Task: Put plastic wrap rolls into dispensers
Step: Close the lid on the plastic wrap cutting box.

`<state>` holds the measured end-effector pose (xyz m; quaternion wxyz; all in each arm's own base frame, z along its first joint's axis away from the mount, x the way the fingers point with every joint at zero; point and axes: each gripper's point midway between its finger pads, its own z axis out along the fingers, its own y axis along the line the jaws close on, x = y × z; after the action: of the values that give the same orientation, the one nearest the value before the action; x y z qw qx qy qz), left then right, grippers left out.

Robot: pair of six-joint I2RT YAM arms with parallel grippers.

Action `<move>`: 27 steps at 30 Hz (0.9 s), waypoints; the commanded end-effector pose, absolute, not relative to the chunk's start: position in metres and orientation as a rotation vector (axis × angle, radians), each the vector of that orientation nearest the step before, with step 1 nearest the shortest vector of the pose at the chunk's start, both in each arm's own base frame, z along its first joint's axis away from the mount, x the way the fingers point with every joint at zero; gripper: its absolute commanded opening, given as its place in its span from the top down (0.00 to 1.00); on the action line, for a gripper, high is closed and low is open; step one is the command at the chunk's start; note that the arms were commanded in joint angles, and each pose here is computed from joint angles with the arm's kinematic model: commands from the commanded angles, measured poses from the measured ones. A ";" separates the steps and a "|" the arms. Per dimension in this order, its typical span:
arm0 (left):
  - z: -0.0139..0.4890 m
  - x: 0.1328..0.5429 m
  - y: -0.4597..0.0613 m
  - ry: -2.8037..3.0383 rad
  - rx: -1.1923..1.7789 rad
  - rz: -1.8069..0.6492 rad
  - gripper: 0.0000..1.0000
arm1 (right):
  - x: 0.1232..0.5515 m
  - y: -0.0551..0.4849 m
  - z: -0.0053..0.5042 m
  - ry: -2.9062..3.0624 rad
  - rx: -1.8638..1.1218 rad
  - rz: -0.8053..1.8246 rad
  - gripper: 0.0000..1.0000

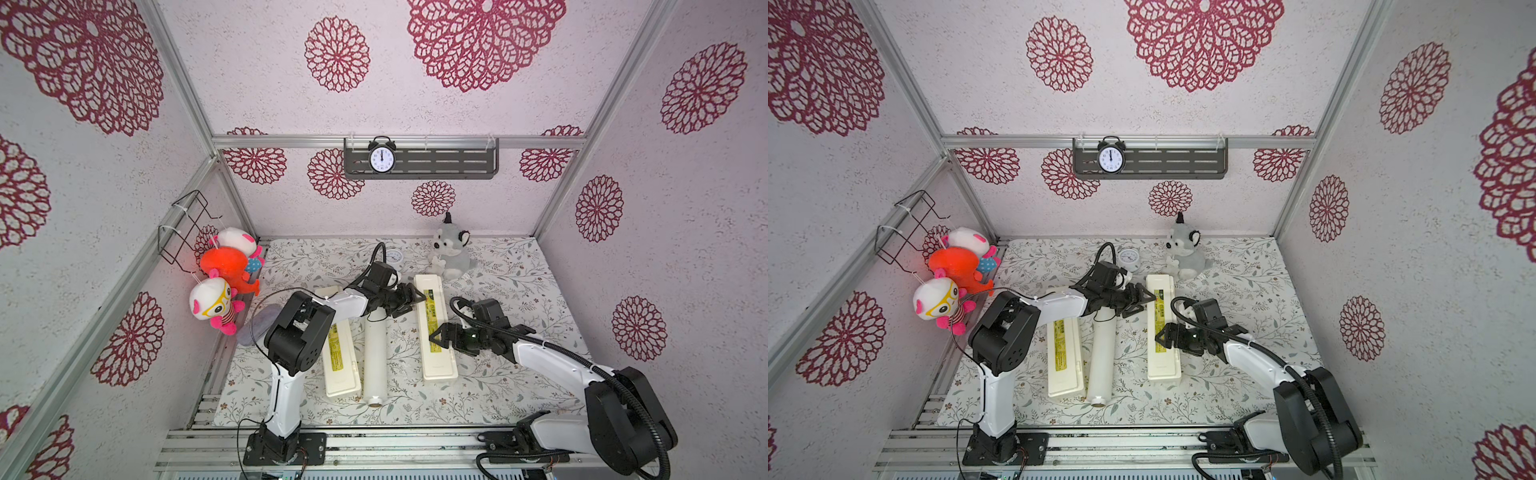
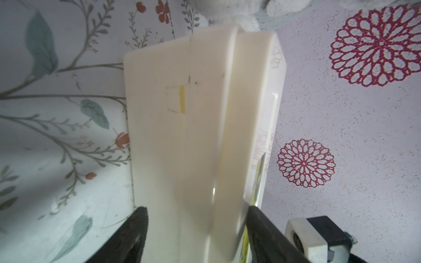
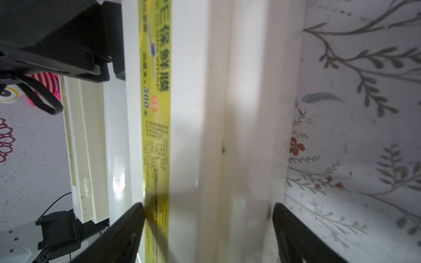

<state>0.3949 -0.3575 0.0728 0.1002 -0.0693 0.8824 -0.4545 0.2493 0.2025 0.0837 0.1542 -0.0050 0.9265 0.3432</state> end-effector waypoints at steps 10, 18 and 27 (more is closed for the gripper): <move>0.041 0.322 -0.355 2.819 -0.245 -1.241 0.26 | 0.217 0.195 0.089 2.649 -0.032 1.037 0.14; 0.052 0.290 -0.353 2.869 -0.190 -1.222 0.25 | 0.214 0.198 0.090 2.611 -0.025 1.113 0.21; 0.043 0.253 -0.373 2.932 -0.118 -1.252 0.24 | 0.206 0.202 0.100 2.559 -0.053 1.238 0.25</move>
<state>0.2920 -0.3749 0.0715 0.0340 -0.0391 0.9012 -0.4304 0.2099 0.1936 0.0847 0.1492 -0.0061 0.9074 0.3929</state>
